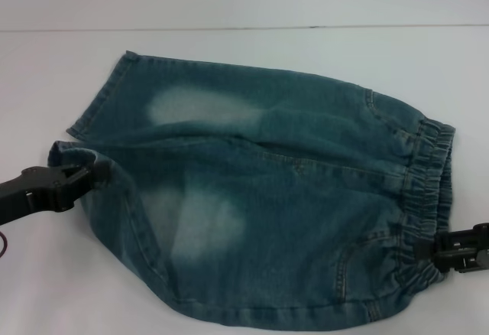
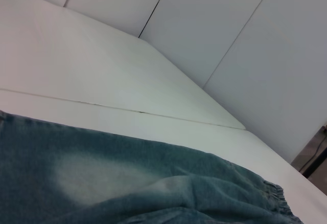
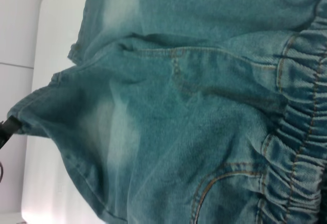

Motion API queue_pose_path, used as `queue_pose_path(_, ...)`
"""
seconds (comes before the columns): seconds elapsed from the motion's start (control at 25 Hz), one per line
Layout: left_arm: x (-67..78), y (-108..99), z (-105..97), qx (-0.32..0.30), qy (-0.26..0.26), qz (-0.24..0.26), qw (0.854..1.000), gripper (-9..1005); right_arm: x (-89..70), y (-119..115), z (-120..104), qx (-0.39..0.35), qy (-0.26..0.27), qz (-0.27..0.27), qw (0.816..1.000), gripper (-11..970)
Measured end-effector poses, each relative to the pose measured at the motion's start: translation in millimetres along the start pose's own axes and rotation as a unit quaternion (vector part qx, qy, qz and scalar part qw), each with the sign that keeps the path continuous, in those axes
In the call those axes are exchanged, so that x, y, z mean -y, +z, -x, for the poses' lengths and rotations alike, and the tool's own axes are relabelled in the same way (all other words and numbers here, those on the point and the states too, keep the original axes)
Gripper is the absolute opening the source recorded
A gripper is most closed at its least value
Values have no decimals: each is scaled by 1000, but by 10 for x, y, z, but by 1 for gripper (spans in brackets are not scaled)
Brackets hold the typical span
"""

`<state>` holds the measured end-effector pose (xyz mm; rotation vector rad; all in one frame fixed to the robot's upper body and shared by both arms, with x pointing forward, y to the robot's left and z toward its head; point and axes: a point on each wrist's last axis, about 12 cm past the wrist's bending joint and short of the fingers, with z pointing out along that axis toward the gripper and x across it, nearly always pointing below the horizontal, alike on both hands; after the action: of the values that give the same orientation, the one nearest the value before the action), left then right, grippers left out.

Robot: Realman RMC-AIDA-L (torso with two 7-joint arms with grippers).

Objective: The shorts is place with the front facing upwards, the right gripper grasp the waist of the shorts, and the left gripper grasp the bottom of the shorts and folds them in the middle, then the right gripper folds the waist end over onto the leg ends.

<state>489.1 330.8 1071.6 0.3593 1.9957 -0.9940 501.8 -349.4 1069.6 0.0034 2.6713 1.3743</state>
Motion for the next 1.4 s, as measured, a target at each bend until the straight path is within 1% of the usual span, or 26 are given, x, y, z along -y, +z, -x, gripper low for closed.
queue_pose_path(0.32,0,0,-1,0,1,0,1000,28,27,-61,-1,0,1,-12,1000,766)
queue_pose_path(0.64,0,-2,-6,0,1,0,1000,27,35,24,10,-12,-26,-27,999,398)
queue_pose_path(1.08,2,-4,-4,2,0,-1,1000,28,14,0,-2,-3,-46,-15,999,157)
queue_pose_path(1.32,3,-10,-8,2,0,-1,1000,27,13,28,-5,-4,-50,-13,999,0)
queue_pose_path(1.4,3,-13,-11,3,-1,-1,1000,27,10,27,-5,-2,-51,-10,999,0)
